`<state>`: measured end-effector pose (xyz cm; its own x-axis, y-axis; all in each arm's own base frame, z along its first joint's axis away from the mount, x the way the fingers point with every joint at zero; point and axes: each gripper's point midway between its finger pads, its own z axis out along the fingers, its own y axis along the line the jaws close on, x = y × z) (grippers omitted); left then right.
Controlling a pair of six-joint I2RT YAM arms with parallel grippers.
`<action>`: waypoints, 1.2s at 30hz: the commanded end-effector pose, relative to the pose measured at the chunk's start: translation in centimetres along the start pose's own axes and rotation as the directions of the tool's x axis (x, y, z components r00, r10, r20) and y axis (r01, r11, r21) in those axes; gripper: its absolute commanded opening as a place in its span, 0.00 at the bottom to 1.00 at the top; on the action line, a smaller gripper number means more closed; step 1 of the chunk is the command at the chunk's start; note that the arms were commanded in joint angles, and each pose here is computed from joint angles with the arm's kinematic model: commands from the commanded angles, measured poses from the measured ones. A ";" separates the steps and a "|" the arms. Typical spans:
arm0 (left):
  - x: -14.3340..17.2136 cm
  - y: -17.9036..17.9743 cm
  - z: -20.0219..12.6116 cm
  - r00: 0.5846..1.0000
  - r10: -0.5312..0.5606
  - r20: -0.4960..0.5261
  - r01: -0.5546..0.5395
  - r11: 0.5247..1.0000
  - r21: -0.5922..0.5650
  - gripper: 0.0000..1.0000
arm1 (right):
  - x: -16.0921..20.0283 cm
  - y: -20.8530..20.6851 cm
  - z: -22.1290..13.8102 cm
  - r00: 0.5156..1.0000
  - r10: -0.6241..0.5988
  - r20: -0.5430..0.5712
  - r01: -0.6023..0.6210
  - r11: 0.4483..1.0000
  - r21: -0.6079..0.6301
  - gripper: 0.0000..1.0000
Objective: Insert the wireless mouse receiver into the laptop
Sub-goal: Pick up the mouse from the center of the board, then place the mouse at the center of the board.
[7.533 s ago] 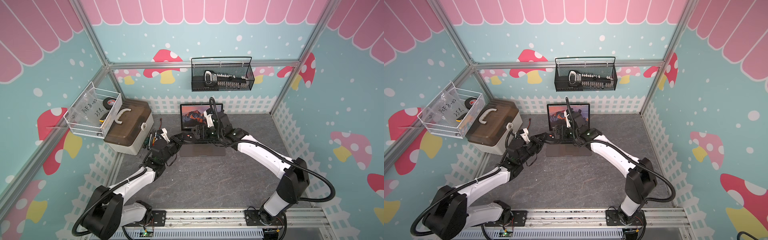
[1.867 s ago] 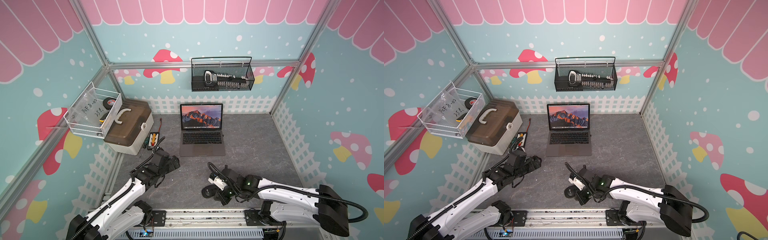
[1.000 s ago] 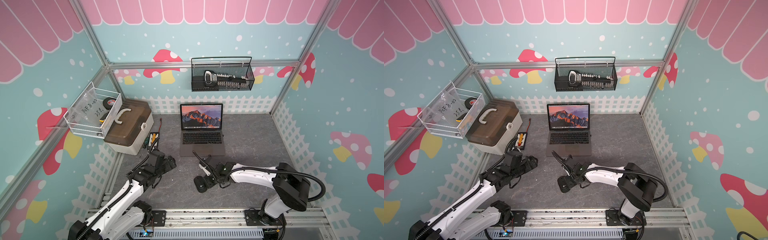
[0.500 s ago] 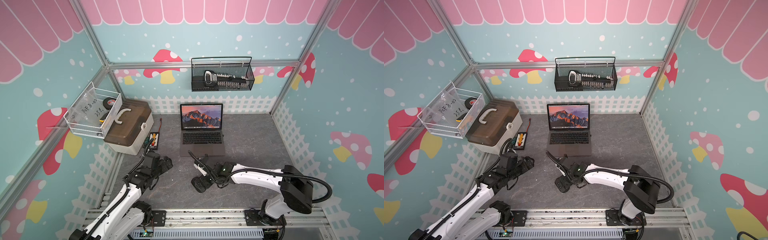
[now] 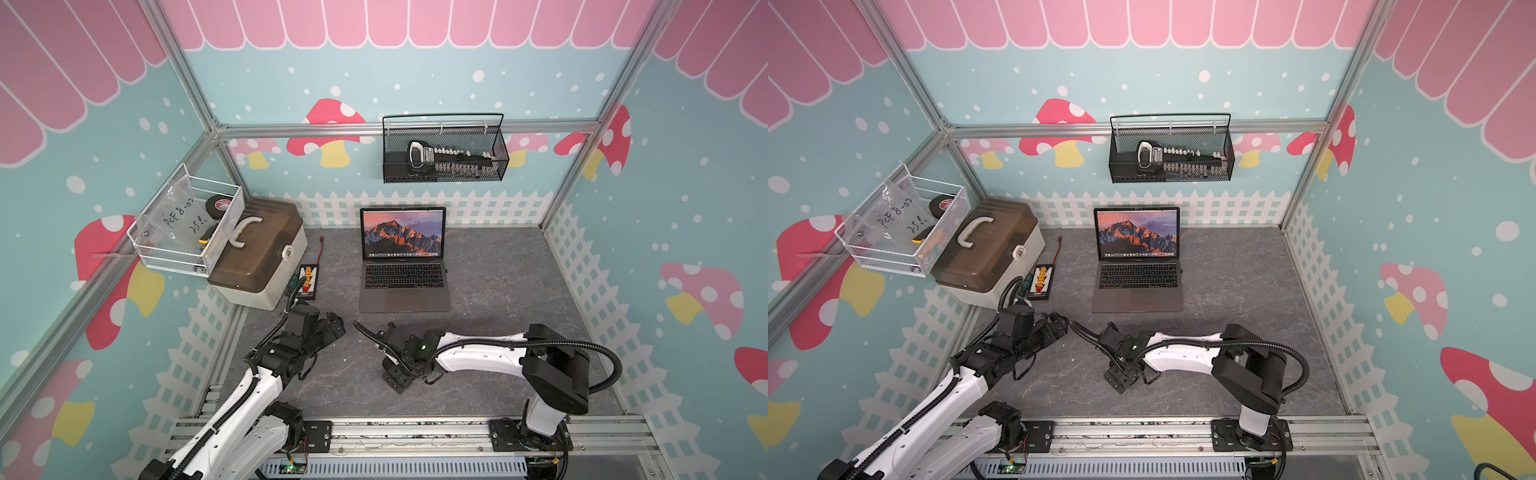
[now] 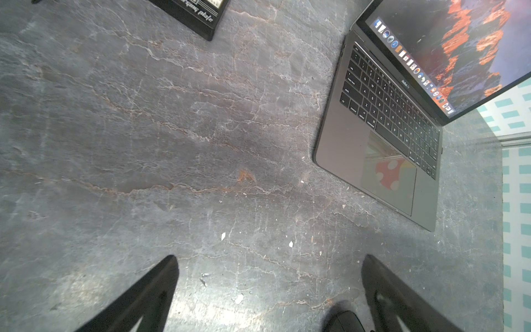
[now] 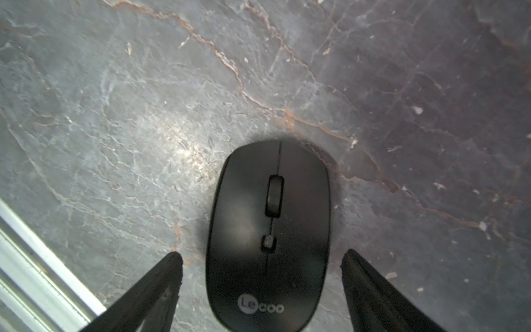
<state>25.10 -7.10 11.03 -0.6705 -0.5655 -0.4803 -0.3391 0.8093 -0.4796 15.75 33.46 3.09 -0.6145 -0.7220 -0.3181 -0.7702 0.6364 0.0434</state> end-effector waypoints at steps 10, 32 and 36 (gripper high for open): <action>0.4 0.2 0.5 1.000 -0.015 -0.024 0.015 1.000 0.002 0.99 | -0.4 -1.4 -0.4 0.999 0.052 0.009 -0.053 0.995 0.083 0.52; -2.4 -1.0 0.4 0.996 -0.068 0.058 0.068 0.998 0.007 0.99 | -2.4 -32.7 -7.1 0.834 0.525 0.171 -0.552 0.796 0.249 0.42; -2.8 -1.1 0.1 0.996 -0.062 0.069 0.062 0.998 0.003 0.99 | -1.4 -36.1 -5.0 0.842 0.536 0.059 -0.529 0.800 0.284 0.41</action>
<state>26.45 -6.93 11.09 -0.6484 -0.6001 -0.4684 -0.3724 0.7867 -0.4924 44.04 11.49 8.50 -0.8949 -0.1635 -0.4152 -0.1709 0.9851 -0.0195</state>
